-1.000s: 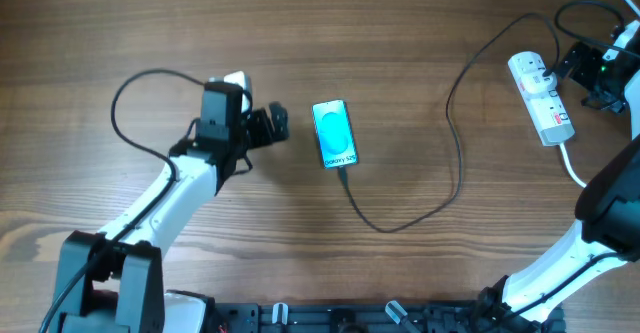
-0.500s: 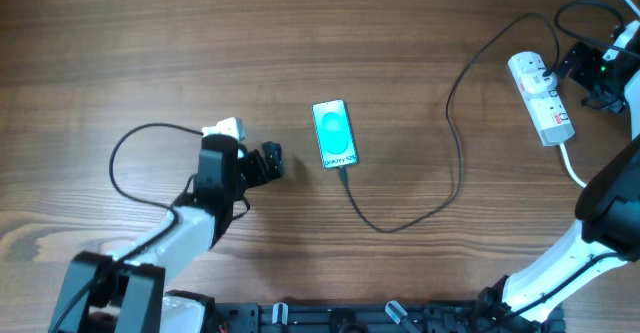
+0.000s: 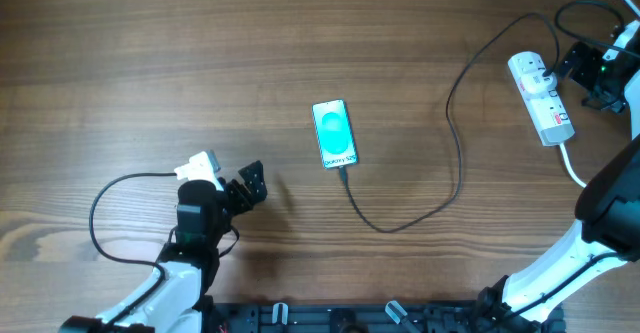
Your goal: Plug charger to phone and switch on socket
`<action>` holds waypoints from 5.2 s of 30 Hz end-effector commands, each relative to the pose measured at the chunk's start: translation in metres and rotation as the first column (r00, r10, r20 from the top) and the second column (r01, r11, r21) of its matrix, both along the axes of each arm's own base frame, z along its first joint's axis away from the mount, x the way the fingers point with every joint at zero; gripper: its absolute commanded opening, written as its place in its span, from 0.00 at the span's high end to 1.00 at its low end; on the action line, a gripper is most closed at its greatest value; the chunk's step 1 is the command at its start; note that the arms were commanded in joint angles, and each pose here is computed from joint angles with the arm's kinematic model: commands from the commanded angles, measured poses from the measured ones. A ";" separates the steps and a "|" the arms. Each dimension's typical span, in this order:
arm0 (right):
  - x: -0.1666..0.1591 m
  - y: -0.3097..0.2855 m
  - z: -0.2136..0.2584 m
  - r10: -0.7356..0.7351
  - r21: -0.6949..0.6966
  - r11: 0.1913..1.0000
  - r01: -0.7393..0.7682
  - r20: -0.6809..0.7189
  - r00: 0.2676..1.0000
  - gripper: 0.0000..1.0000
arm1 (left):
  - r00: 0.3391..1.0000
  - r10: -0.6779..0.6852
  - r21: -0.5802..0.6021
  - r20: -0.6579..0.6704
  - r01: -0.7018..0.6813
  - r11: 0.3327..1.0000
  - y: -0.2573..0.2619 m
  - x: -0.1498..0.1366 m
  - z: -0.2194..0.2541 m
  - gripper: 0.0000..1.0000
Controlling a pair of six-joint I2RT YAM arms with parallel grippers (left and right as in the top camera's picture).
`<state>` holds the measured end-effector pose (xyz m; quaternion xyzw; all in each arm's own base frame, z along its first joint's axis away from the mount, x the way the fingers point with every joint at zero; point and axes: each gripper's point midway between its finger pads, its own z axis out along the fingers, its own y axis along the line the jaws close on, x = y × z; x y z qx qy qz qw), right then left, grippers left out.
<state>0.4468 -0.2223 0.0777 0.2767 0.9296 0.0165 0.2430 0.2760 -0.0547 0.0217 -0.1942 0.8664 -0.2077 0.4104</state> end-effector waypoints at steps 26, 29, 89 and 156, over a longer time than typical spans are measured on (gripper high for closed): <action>0.001 -0.002 0.010 -0.005 -0.012 1.000 0.005 0.020 1.000 0.00 | 0.995 0.001 0.101 0.100 -0.011 0.995 0.015 -0.038 0.029 0.00; 0.001 -0.002 0.010 -0.005 -0.012 1.000 0.006 0.020 1.000 0.00 | 0.975 -0.049 0.154 0.217 0.015 0.988 0.014 -0.033 0.054 0.00; 0.001 -0.003 0.010 -0.007 -0.012 1.000 0.007 0.020 1.000 0.00 | 0.835 -0.041 0.189 0.548 -0.075 0.979 0.028 -0.031 0.135 0.00; -0.196 0.222 -0.059 0.440 -0.244 0.896 -0.372 0.359 0.823 0.00 | 0.835 -0.042 0.189 0.548 -0.075 0.979 0.028 -0.031 0.135 0.00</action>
